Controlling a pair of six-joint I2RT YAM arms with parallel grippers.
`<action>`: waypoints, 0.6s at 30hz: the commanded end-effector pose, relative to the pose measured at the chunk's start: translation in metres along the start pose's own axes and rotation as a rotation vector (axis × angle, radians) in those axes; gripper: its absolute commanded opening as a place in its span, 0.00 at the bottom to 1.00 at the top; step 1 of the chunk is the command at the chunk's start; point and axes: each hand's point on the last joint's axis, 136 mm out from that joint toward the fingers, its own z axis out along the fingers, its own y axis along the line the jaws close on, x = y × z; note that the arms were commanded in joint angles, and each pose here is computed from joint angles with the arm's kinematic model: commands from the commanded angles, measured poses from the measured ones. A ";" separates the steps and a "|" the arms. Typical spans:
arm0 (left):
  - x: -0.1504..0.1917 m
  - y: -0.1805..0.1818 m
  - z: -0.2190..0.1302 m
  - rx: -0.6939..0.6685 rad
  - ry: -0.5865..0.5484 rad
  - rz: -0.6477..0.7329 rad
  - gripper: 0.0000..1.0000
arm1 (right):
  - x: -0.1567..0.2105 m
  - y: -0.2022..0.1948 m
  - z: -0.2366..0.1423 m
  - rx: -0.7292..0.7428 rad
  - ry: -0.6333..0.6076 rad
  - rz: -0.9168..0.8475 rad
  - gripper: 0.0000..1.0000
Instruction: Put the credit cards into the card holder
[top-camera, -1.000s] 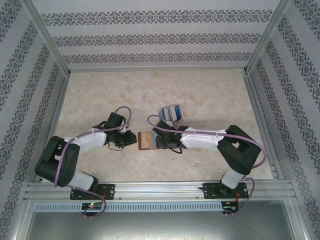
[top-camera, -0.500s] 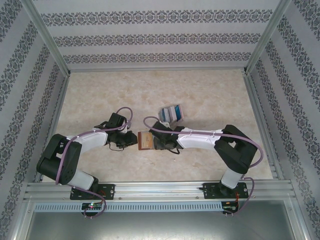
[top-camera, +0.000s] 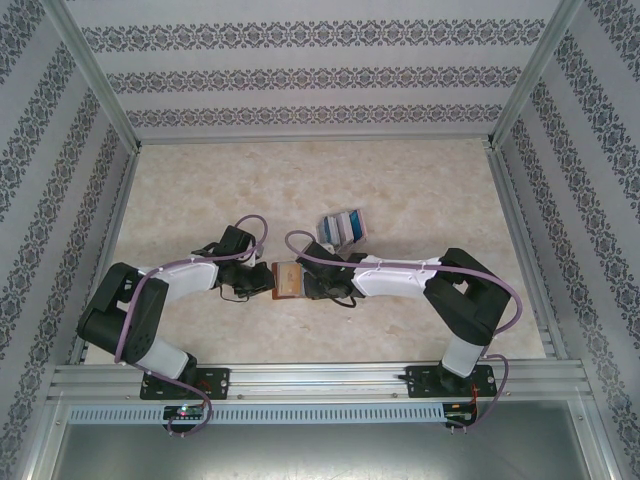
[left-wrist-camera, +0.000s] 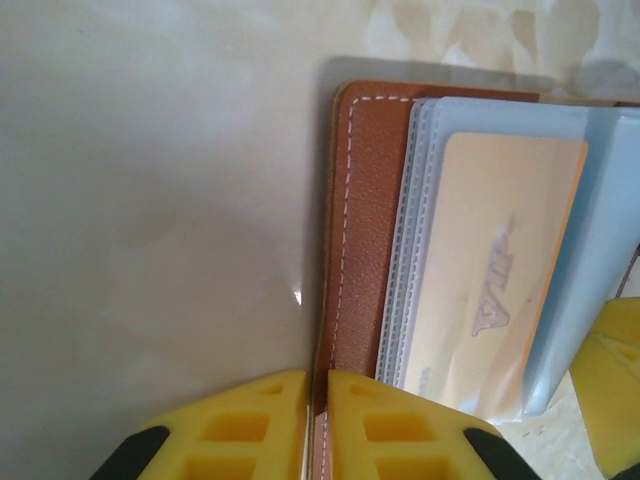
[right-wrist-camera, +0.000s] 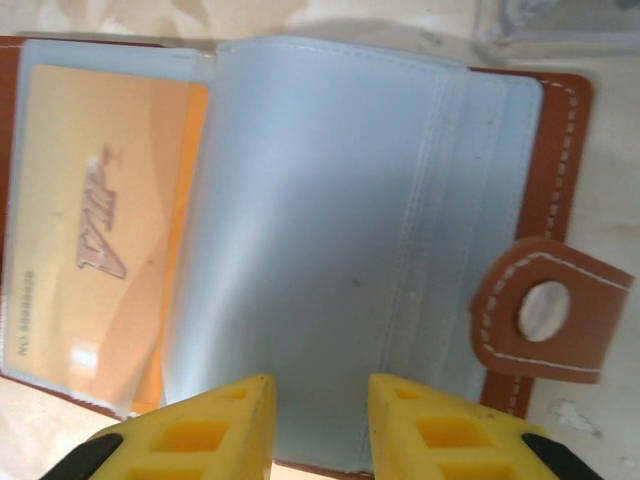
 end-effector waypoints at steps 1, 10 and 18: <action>0.006 -0.015 0.012 0.050 0.027 0.033 0.13 | -0.001 0.013 0.006 -0.089 0.013 0.026 0.31; 0.008 -0.013 0.014 0.044 0.029 0.028 0.12 | -0.013 0.024 0.009 -0.200 0.008 0.092 0.30; 0.005 -0.013 0.011 0.035 0.015 0.036 0.12 | -0.026 0.045 0.010 -0.359 -0.010 0.142 0.36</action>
